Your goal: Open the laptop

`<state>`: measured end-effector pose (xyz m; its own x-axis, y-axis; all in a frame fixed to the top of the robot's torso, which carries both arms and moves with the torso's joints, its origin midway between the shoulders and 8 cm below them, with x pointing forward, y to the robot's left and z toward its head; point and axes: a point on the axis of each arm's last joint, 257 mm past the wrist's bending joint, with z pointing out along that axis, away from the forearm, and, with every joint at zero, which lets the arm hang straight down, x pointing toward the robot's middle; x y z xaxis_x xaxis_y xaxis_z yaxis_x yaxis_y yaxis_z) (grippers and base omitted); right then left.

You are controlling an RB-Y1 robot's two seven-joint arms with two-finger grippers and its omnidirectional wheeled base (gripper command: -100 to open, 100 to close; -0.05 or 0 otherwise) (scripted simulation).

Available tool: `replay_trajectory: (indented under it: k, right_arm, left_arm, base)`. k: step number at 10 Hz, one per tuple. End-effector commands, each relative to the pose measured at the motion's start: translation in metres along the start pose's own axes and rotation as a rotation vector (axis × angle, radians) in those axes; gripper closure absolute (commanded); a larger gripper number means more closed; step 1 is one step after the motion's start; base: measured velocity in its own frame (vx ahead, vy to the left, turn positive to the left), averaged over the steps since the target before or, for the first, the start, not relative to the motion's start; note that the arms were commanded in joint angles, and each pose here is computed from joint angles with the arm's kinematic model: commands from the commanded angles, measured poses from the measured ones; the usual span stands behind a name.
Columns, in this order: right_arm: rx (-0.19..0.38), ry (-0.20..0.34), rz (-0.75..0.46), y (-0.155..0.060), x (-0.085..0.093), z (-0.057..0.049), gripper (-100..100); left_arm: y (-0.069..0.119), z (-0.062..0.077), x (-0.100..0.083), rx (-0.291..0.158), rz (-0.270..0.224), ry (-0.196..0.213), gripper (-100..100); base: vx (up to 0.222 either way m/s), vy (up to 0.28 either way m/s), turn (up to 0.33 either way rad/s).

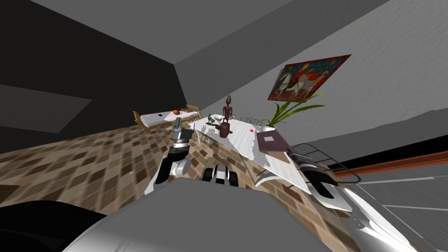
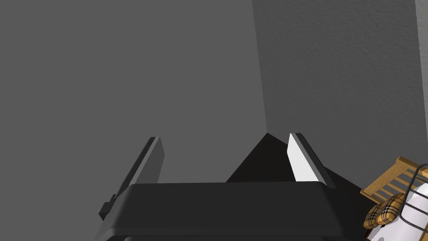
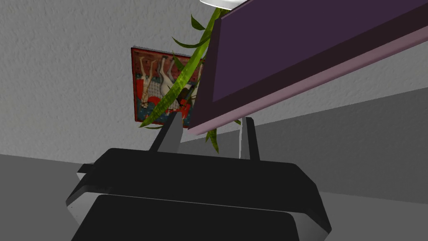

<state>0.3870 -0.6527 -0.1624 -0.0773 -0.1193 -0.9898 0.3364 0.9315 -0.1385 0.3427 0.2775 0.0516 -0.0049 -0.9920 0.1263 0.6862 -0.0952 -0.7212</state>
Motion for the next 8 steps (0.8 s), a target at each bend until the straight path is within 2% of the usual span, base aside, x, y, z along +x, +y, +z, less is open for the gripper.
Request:
replay_trajectory:
  k: [1,3,4,8]
  right_arm:
    - [-0.012,0.003,0.073,0.019,0.019,0.000,100]
    - [-0.019,-0.002,0.159,0.036,0.034,0.002,100]
    - [0.001,0.000,0.129,0.015,0.017,0.003,-100]
    - [0.016,0.000,0.127,-0.010,-0.008,0.007,-100]
  left_arm:
    - [0.000,0.000,0.000,0.000,0.000,0.000,0]
    - [0.000,0.000,0.000,0.000,0.000,0.000,0]
    - [0.000,0.000,0.000,0.000,0.000,0.000,0]
    - [0.000,0.000,0.000,0.000,0.000,0.000,0]
  base:
    - [-0.026,-0.063,-0.009]
    - [-0.042,-0.091,-0.014]
    - [-0.038,-0.019,0.036]
    - [-0.011,0.056,0.031]
